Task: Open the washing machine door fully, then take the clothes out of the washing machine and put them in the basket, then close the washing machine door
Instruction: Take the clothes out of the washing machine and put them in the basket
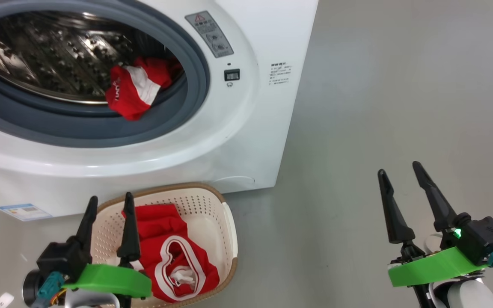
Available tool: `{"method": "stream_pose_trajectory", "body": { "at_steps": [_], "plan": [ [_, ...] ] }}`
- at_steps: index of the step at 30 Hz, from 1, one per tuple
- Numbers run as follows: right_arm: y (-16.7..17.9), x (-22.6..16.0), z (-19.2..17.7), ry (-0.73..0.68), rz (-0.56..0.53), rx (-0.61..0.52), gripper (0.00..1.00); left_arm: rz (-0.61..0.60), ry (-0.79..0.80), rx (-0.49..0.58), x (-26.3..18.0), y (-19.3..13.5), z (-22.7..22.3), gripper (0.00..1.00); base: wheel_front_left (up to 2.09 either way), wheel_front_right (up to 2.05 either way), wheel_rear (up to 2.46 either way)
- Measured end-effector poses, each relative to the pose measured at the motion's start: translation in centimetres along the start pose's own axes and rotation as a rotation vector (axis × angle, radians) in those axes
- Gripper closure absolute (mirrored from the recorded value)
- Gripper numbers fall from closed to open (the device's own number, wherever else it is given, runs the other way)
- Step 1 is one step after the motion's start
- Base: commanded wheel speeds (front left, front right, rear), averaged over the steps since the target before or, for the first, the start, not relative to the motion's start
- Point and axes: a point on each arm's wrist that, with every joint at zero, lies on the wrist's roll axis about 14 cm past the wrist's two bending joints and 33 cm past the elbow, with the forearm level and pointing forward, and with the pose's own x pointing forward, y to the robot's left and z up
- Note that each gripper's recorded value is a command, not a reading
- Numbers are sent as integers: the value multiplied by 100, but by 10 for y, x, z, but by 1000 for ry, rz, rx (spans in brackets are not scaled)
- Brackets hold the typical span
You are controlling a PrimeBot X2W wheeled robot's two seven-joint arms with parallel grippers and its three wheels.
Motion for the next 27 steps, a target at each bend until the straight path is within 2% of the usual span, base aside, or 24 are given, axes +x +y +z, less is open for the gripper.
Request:
{"method": "stream_pose_trajectory", "body": {
  "at_steps": [15,27],
  "plan": [
    [-10,-26,19,-43,-33,-28,0,32,-126,26,-31,4,43,0,0,0,0],
    [-18,-51,29,-69,-67,-37,0,33,-145,31,-57,-2,54,0,0,0,0]
  ]
}}
